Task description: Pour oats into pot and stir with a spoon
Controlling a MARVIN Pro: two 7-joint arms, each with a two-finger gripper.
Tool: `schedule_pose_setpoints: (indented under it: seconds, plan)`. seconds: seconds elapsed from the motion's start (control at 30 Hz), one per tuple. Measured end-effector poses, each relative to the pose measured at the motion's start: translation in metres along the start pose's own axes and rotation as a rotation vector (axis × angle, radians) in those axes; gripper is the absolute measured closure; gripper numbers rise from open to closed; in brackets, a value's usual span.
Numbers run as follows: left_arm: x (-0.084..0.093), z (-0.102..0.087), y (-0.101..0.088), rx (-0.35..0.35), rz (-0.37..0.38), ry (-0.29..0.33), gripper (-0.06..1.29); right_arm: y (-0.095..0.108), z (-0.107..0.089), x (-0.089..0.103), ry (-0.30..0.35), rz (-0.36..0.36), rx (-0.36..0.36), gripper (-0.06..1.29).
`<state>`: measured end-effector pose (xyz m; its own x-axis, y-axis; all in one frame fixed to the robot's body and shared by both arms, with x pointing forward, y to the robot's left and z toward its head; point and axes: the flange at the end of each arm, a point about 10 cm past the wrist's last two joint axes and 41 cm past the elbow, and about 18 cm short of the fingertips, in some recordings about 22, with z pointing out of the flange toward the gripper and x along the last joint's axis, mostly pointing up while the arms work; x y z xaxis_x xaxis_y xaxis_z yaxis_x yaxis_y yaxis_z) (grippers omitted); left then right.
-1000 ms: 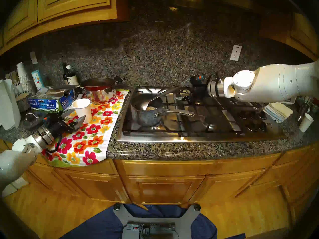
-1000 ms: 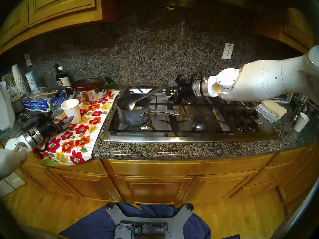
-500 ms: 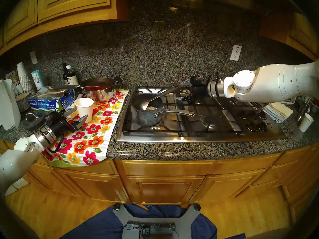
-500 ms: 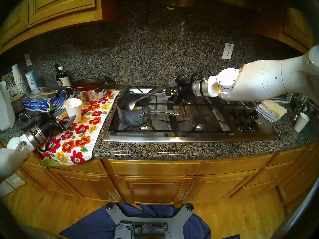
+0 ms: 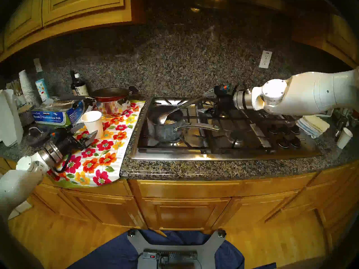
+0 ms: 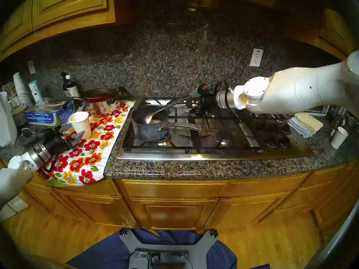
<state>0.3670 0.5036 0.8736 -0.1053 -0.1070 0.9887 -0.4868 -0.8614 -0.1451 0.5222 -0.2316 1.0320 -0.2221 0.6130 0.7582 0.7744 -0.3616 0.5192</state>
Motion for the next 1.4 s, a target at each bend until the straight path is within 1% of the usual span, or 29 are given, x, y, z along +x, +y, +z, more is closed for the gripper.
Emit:
schedule_pose_setpoints:
  seconds: [0.37, 0.8, 1.4]
  plan:
    - [0.0, 0.003, -0.001, 0.005, 0.003, 0.004, 0.0, 0.0, 0.0, 0.0, 0.0, 0.0, 0.0, -0.01]
    - [-0.004, 0.0, -0.011, 0.027, 0.022, -0.014, 0.0, 0.0, 0.0, 0.0, 0.0, 0.0, 0.0, -0.01]
    - [-0.003, 0.006, -0.012, 0.017, 0.03, -0.024, 0.0, 0.0, 0.0, 0.0, 0.0, 0.0, 0.0, -0.01]
